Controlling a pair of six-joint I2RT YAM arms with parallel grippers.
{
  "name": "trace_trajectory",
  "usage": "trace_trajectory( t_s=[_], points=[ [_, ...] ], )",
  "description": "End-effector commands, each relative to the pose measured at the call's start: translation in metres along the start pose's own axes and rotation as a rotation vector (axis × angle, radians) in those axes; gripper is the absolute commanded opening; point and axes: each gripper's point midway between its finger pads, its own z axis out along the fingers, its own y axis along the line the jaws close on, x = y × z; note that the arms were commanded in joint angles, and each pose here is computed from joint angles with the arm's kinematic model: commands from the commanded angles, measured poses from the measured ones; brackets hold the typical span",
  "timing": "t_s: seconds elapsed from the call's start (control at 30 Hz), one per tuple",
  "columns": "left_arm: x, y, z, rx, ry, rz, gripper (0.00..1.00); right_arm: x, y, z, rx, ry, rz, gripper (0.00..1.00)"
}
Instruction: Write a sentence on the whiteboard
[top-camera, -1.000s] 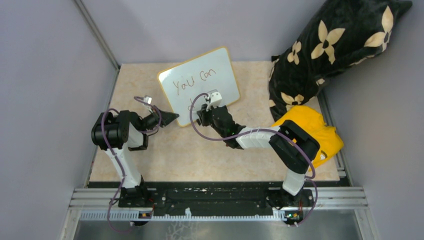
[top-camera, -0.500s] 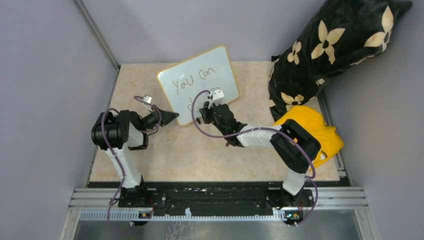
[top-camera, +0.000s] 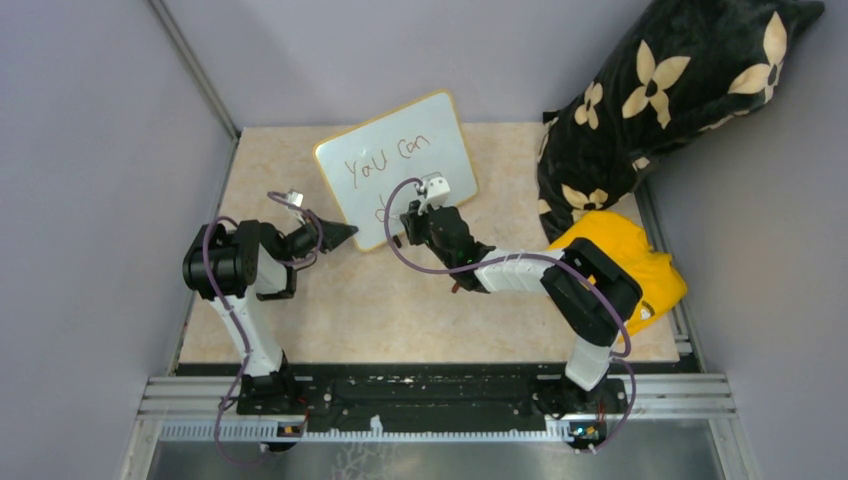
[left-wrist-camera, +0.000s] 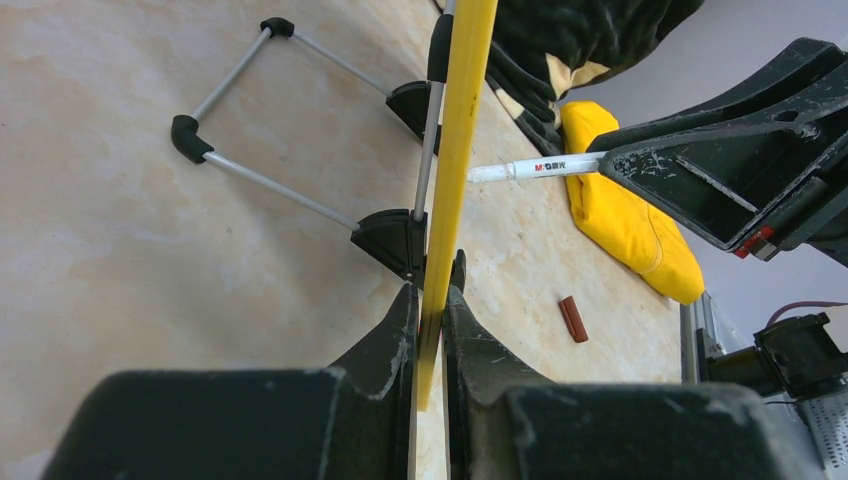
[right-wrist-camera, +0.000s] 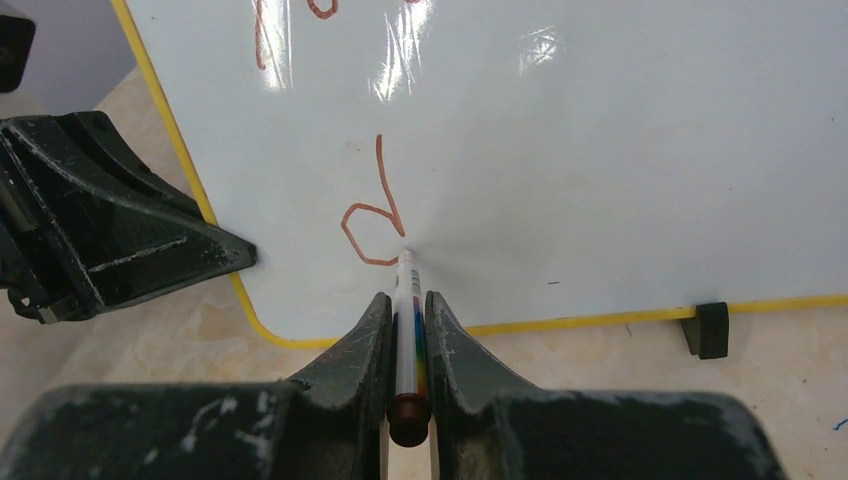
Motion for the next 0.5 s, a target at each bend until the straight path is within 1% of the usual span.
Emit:
trace_trajectory(
  t_s=[0.0, 0.27, 0.47],
  points=[
    [-0.006, -0.014, 0.002, 0.07, -0.013, 0.063, 0.0, -0.057, 0.001, 0.003, 0.007, -0.151, 0.035, 0.0],
    [-0.006, -0.014, 0.003, 0.071, -0.012, 0.062, 0.0, -0.06, 0.003, 0.001, -0.001, -0.155, 0.038, 0.0],
    [-0.006, -0.014, 0.003, 0.07, -0.011, 0.06, 0.0, -0.061, 0.006, -0.013, -0.035, -0.157, 0.065, 0.0]
  ],
)
